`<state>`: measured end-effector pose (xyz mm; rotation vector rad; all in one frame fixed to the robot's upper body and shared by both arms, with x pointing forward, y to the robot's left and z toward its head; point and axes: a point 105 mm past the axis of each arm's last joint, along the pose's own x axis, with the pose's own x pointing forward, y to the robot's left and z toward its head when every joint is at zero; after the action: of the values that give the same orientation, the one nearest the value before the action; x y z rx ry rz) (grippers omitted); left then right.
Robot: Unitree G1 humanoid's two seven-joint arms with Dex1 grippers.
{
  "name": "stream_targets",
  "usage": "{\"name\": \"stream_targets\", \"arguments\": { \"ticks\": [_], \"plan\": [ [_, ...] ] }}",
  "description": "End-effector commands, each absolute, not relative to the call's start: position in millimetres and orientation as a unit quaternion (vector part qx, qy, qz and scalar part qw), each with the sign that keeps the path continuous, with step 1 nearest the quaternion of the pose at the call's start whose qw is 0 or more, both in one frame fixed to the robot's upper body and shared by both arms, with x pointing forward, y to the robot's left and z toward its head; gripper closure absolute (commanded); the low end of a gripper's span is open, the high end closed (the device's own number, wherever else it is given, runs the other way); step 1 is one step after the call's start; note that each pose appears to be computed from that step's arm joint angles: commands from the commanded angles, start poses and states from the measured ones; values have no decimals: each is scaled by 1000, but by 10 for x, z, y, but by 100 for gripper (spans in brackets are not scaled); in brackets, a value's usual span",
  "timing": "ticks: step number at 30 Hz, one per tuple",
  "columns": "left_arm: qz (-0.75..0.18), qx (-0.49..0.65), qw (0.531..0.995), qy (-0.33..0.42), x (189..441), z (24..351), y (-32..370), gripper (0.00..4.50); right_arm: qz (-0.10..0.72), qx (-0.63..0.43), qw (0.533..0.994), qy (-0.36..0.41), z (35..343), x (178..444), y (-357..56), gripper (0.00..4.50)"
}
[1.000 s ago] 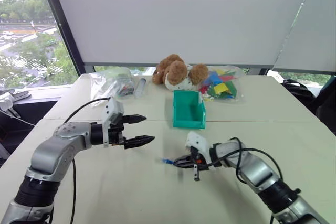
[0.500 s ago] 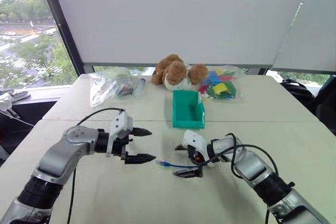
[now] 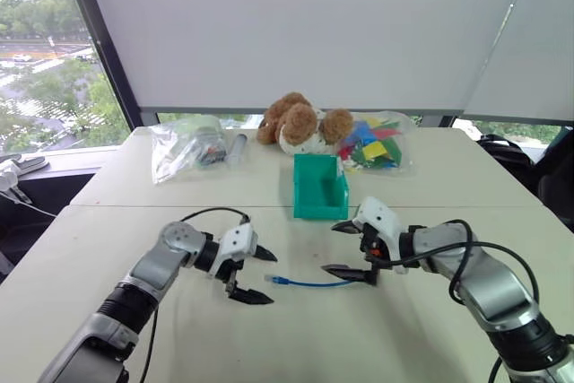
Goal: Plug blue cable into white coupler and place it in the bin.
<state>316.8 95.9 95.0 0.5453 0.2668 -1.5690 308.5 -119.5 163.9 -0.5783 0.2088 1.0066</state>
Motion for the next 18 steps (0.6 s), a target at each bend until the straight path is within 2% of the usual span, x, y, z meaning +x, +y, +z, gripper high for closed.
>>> {"name": "stream_targets", "arguments": {
  "ticks": [1,11,14,18],
  "plan": [
    [-699,275,651,109,3205,954,957,0,457,-277,842,77,1768,3056,-1240,6],
    [-696,276,653,113,3247,841,940,0,440,-267,854,75,1783,3004,-1279,6],
    [-696,275,654,112,3244,829,934,86,439,-267,855,75,1783,2994,-1281,0],
    [-696,275,653,117,3233,807,971,295,438,-267,855,74,1788,2991,-1280,0]
  ]
}}
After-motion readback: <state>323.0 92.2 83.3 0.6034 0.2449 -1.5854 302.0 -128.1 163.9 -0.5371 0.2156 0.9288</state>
